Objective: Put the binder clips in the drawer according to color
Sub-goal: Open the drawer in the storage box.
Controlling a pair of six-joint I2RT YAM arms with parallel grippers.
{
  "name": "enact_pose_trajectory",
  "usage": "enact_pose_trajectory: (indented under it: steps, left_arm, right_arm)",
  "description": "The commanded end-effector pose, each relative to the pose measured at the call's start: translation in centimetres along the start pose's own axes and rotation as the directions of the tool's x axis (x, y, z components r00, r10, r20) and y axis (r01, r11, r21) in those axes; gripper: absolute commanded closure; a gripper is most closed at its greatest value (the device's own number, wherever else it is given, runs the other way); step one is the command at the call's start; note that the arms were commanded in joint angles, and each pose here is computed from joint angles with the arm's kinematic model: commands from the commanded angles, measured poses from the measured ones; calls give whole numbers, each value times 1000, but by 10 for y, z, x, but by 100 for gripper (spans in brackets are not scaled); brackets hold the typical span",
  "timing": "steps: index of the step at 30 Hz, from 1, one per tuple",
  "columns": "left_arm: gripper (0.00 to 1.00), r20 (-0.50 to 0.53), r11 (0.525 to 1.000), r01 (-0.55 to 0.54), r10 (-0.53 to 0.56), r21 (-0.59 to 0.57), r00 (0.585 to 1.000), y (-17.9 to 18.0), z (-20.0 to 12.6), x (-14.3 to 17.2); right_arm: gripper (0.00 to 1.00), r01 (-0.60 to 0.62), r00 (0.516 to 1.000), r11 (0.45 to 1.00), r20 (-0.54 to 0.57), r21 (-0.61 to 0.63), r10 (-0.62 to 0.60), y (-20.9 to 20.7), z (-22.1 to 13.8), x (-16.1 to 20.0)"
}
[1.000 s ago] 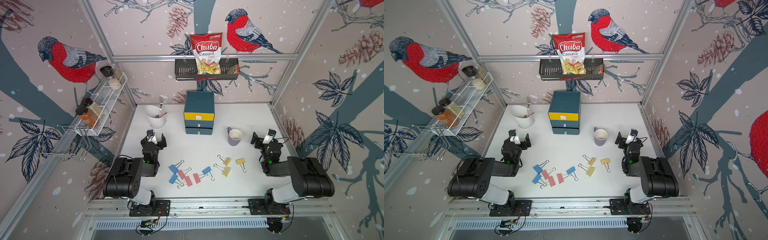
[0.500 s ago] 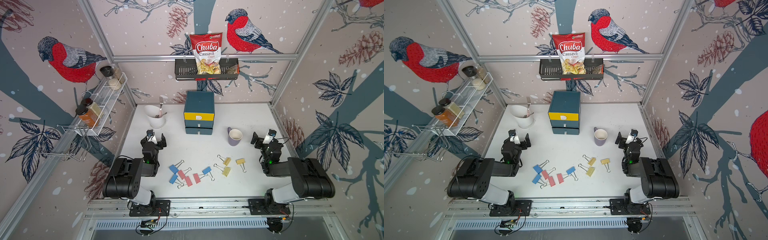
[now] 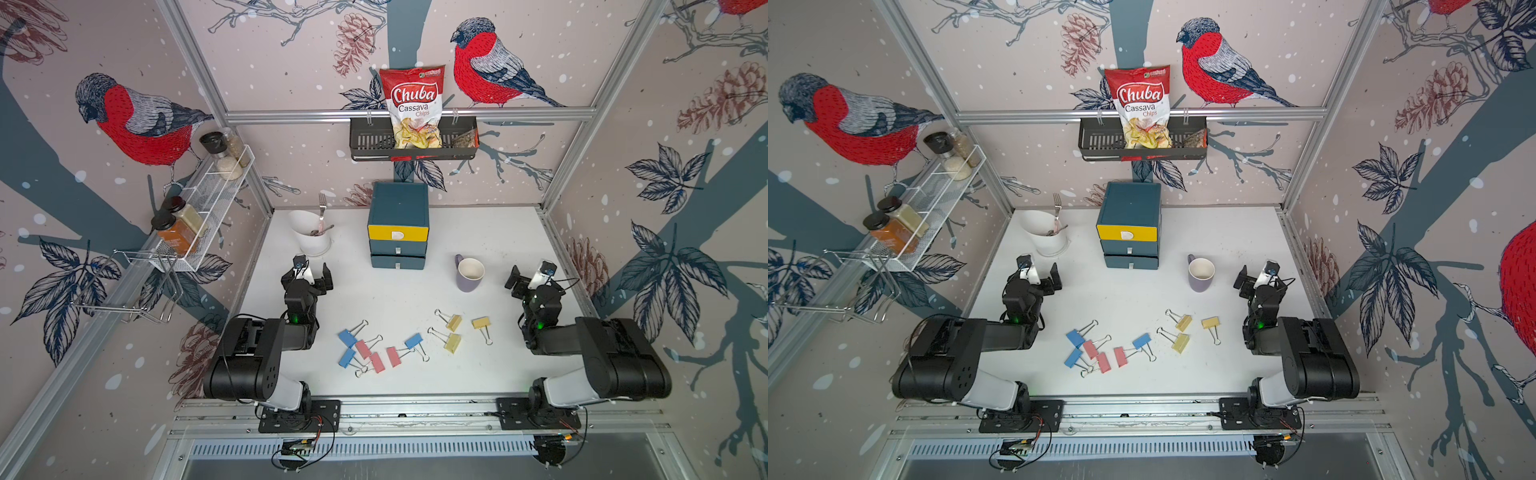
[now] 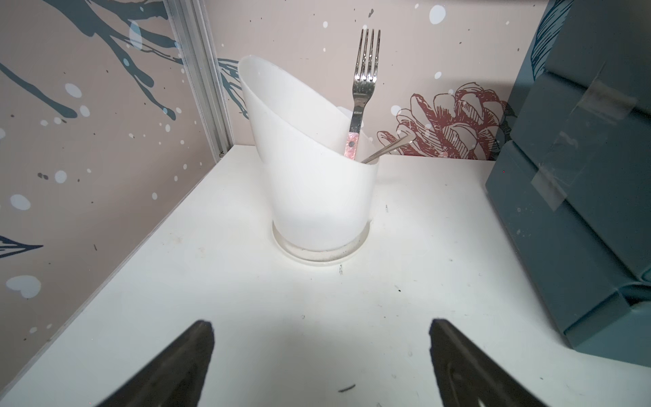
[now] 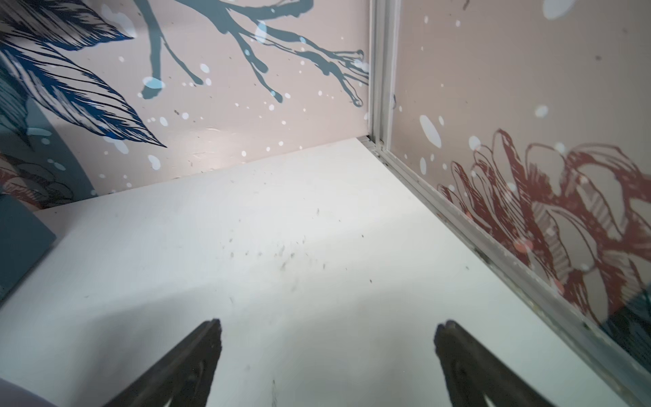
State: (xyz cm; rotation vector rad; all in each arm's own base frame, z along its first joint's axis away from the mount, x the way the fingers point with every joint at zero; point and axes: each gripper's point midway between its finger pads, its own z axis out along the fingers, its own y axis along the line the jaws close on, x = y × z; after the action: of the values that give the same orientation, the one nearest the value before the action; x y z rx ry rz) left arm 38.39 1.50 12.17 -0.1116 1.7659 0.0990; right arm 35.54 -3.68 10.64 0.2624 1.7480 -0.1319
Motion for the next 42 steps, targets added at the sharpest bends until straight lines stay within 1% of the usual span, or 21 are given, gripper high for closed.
enact_pose_trajectory:
  steps: [1,3,5,9,21,24,25,27,29,30,31,32,33,34,35,37,38,39,40,41,42]
  left_arm:
    - [1,18,1000,3,-3,15,1000,-1,2,-5]
    - [1,22,999,0,-1,32,1000,-3,0,-3]
    - [1,51,999,0,-2,34,999,-2,-5,-2]
    - [2,34,999,0,-1,36,999,-3,-3,0]
    - [2,40,999,-1,-1,35,999,-3,-4,-1]
    - [2,52,1000,6,-7,18,999,0,-5,-8]
    - [2,44,1000,-1,1,10,999,0,-7,-13]
    - [1,31,998,12,-10,-56,999,5,-11,-27]
    - [2,65,999,18,-15,-42,998,-1,-19,-49]
    - [1,105,999,25,-21,-36,994,-3,-26,-65]
    - [2,137,999,29,-23,-37,990,-4,-33,-81]
    - [2,163,999,33,-27,-36,986,-5,-39,-97]
    - [2,189,999,41,-35,-28,981,-6,-45,-115]
    - [2,213,999,50,-47,-9,976,-8,-51,-134]
    - [2,239,998,62,-62,9,969,-10,-58,-152]
    - [2,261,992,114,-123,50,958,-14,-72,-187]
    - [2,263,986,154,-165,62,951,-13,-77,-201]
    - [1,245,972,221,-233,78,941,-13,-83,-214]
    - [1,213,946,310,-323,92,922,-12,-86,-223]
    - [1,154,915,391,-402,96,903,-13,-86,-225]
    - [2,78,874,473,-482,109,872,-19,-86,-221]
  right_arm:
    - [0,-57,991,997,122,57,50,-8,-2,-27]
    - [0,-51,995,996,91,70,44,-7,2,-24]
    - [0,-48,994,996,104,70,40,-7,1,-26]
    - [0,-42,994,996,99,75,34,-6,2,-25]
    - [0,-31,995,996,96,81,24,-4,2,-25]
    - [0,-31,995,996,98,79,23,-4,2,-25]
    - [0,-33,994,996,104,84,24,-4,1,-27]
    - [0,-33,994,993,107,116,20,-6,-1,-29]
    - [0,-23,990,996,143,90,10,-1,-10,-35]
    - [0,-20,986,996,167,86,5,0,-17,-38]
    - [0,-13,976,995,217,97,-9,1,-25,-48]
    - [0,1,972,990,234,142,-35,0,-32,-55]
    - [0,16,974,988,219,151,-49,4,-32,-61]
    - [0,38,978,991,198,128,-63,12,-29,-70]
    - [0,36,970,994,234,107,-61,17,-34,-90]
    - [0,-18,942,997,336,78,-9,20,-51,-138]
    - [0,-53,932,997,363,56,29,21,-57,-158]
    - [0,-91,926,996,370,18,77,25,-64,-180]
    - [0,-129,920,991,368,-37,133,30,-70,-201]
    - [0,-172,915,980,352,-100,196,35,-76,-213]
    - [0,-214,902,959,338,-185,267,41,-84,-226]
